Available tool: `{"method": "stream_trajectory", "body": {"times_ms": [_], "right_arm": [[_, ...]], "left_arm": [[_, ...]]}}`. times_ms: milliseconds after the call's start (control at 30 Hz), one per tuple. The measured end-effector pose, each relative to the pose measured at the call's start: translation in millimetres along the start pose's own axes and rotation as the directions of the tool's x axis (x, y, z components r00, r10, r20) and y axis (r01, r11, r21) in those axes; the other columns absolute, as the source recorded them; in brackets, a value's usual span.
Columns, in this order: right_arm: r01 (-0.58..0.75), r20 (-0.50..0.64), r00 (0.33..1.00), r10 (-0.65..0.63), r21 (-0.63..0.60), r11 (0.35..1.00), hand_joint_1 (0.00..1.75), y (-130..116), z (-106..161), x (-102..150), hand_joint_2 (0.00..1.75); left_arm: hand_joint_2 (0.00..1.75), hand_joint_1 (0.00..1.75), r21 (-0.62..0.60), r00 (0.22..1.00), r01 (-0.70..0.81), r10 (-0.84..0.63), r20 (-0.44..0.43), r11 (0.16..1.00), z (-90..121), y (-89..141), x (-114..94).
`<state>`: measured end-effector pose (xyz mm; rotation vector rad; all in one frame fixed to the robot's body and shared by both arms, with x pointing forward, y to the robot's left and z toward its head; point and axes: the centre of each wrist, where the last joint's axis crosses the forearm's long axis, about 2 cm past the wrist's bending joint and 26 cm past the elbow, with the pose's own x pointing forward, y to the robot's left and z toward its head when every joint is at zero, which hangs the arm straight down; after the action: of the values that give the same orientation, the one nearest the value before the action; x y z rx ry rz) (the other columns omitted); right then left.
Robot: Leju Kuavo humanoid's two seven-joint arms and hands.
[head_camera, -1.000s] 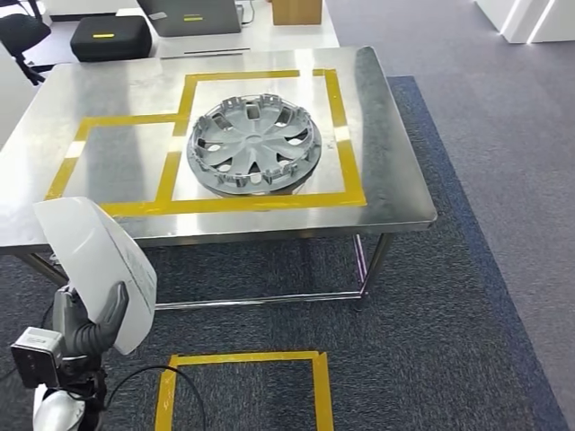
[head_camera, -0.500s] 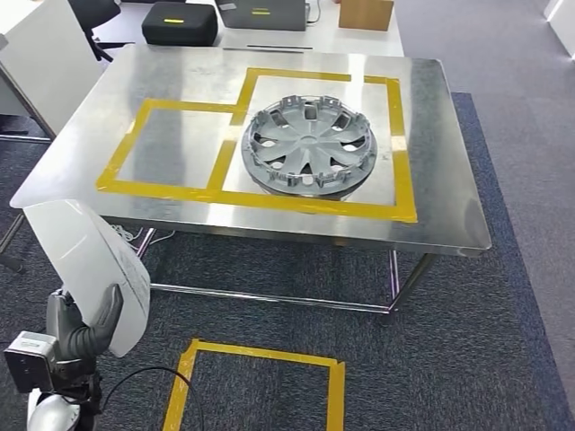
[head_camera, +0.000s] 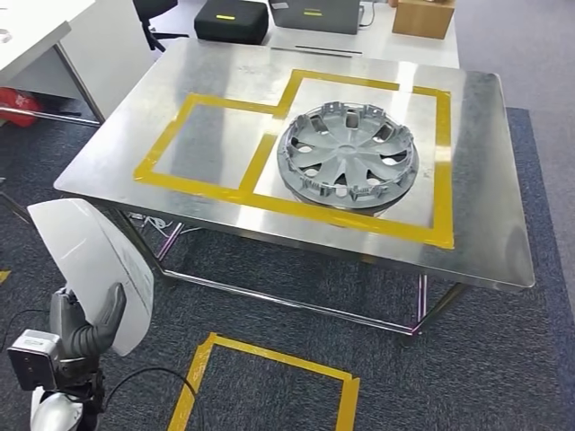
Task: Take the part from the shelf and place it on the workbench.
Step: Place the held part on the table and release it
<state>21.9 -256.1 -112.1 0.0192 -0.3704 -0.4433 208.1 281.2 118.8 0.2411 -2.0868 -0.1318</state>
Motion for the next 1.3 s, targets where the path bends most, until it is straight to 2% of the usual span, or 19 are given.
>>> {"method": "stream_trajectory", "body": {"times_ms": [567, 867, 1067, 1300], "right_arm": [[0.000, 0.001, 1.000, 0.000, 0.002, 1.000, 0.00, 1, 0, 0, 1.75], [-0.001, -0.020, 1.000, 0.001, -0.010, 1.000, 0.00, -5, 3, -10, 1.75], [0.000, 0.000, 1.000, 0.000, -0.002, 1.000, 0.00, -1, 0, 0, 1.75], [0.000, 0.000, 1.000, 0.000, -0.002, 1.000, 0.00, -1, 0, 0, 1.75]], "left_arm": [[1.75, 1.75, -0.002, 1.000, 0.001, -0.001, -0.007, 1.000, 3, 0, 0], [1.75, 1.75, -0.004, 1.000, -0.002, 0.002, -0.013, 1.000, 5, -1, -1], [1.75, 1.75, -0.003, 1.000, -0.003, 0.003, 0.002, 1.000, -1, -1, 0], [1.75, 1.75, -0.002, 1.000, -0.002, 0.002, 0.001, 1.000, 0, -1, 0]]}}
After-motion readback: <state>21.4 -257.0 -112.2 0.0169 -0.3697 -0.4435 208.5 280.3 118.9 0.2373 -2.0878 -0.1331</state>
